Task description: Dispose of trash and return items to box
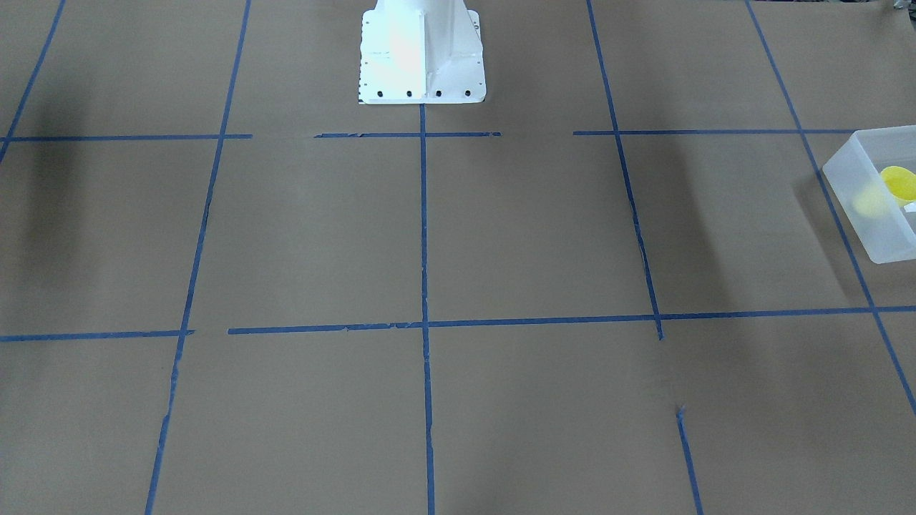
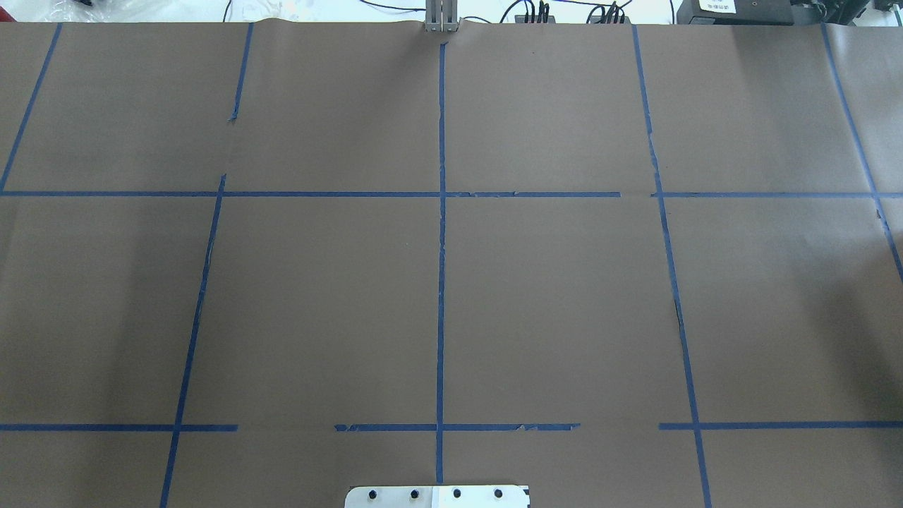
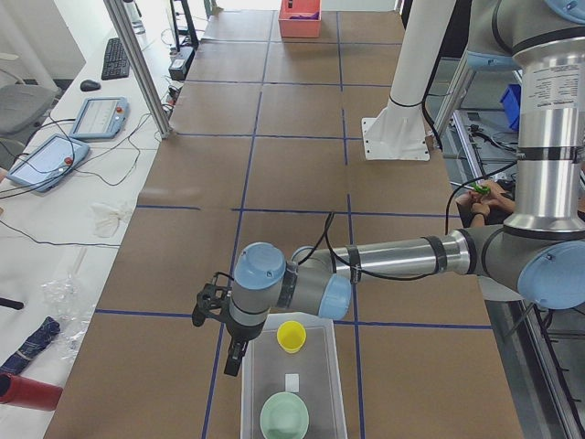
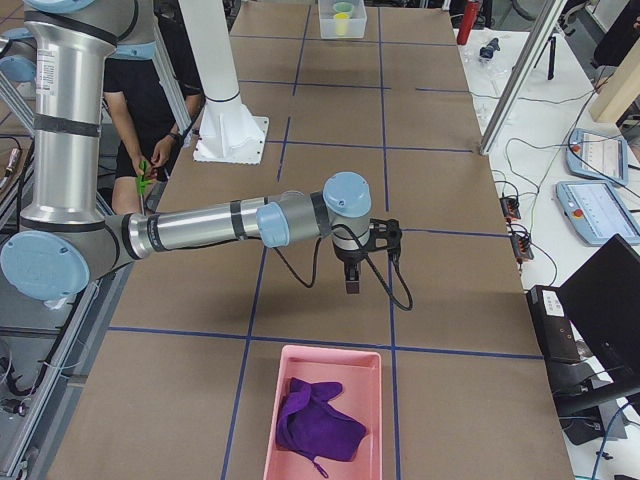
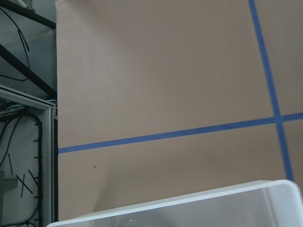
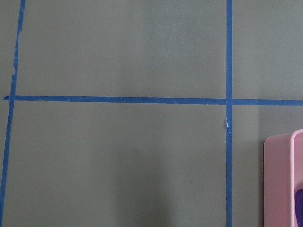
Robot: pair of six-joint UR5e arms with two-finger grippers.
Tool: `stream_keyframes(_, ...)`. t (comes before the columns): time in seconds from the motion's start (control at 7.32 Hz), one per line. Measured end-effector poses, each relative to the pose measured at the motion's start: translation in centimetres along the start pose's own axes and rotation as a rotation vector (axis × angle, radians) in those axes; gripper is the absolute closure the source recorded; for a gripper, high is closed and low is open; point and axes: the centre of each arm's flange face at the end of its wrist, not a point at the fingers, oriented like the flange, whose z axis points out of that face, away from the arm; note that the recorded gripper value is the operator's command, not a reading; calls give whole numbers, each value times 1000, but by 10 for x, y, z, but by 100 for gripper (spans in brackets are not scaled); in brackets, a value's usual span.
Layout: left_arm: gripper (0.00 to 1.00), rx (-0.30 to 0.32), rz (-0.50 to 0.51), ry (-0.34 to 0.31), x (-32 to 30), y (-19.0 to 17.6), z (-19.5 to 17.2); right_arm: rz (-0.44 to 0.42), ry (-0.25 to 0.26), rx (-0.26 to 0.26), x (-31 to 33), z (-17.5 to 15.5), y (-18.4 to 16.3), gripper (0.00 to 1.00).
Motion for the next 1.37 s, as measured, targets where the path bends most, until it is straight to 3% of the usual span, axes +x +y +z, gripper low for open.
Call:
stream_keyframes(0.27,0,-37,-39,95,28,-11,-22,1,-8,-3,0,1,1,0)
stream_keyframes(0.55,0,-57,-9,144,54,-17,-21,4,-21,-9,0,2,1,0)
stream_keyframes(1.37,0,-70,14,152,66,-18,-14,22,-13,-26,15,11,1,0)
